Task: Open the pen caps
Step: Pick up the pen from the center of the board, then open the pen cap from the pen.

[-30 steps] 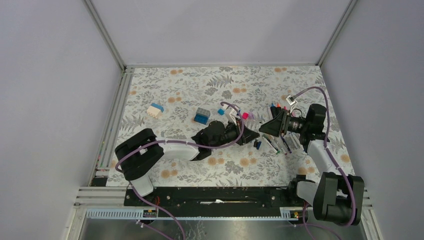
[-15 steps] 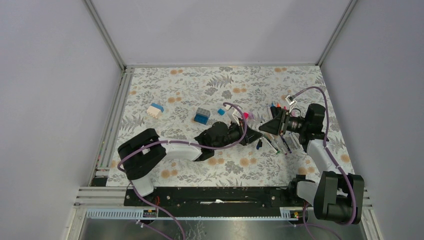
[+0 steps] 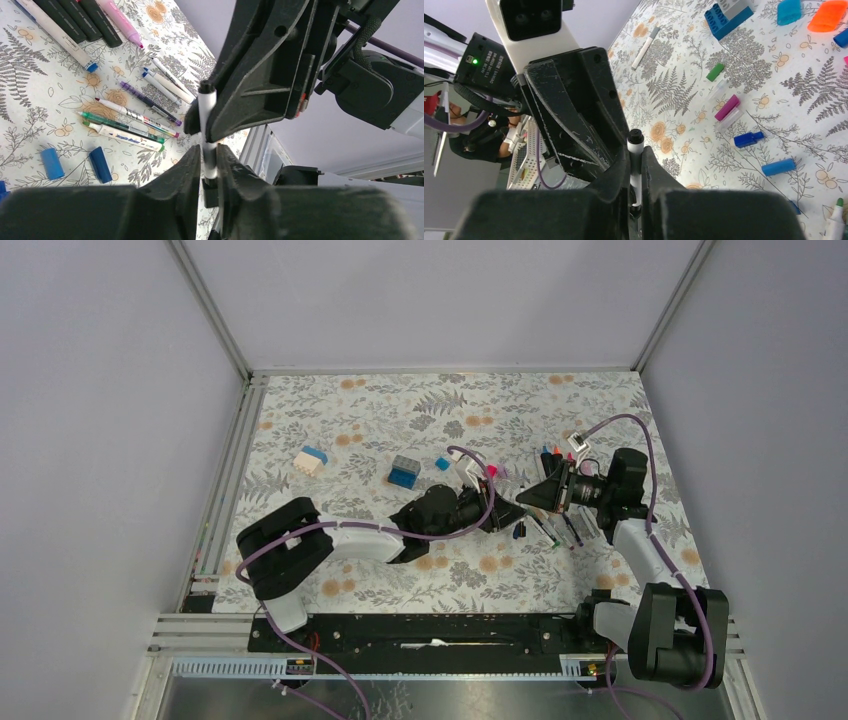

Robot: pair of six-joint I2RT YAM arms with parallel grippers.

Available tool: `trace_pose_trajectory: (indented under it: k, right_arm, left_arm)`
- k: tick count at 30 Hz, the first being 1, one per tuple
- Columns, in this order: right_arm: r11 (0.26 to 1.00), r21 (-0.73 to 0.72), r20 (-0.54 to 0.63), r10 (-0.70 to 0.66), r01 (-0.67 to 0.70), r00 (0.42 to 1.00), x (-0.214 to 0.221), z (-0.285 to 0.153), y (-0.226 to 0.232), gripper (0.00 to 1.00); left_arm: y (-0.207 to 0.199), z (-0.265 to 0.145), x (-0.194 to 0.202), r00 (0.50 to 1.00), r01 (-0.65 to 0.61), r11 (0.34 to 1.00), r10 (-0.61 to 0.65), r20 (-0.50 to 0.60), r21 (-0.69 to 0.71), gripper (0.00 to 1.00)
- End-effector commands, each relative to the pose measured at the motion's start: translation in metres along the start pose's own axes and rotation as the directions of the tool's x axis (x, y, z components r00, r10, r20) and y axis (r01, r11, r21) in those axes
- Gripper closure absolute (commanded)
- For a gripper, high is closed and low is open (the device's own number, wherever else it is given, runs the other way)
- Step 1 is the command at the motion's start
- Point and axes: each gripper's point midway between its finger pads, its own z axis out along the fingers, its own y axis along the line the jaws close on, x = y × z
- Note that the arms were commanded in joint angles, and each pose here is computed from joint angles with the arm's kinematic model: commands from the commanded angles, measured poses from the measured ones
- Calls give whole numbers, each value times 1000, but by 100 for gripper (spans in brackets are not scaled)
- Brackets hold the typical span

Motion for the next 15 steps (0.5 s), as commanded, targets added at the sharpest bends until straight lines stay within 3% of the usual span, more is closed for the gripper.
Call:
trace_pose_trajectory:
  k: [1,9,11,15]
  right_arm:
    - [995,-51,-7,-84,84,996,-11,0,19,100]
    - [984,-92,12,-154,155,988,-15,-8,38,100]
    - [983,-90,18,-159,160,987,-16,-10,38,100]
    - [984,-84,27,-156,157,987,-17,-12,38,100]
  left_arm:
    - [-20,0,-19,998,-9,999,6,59,48,73]
    - [-18,-60,-44,974,-146,989,146,175,-11,23]
    - [-24,-74,-46,966,-166,986,158,204,22,4]
    - [-32,-90,-39,975,-110,988,85,205,112,1]
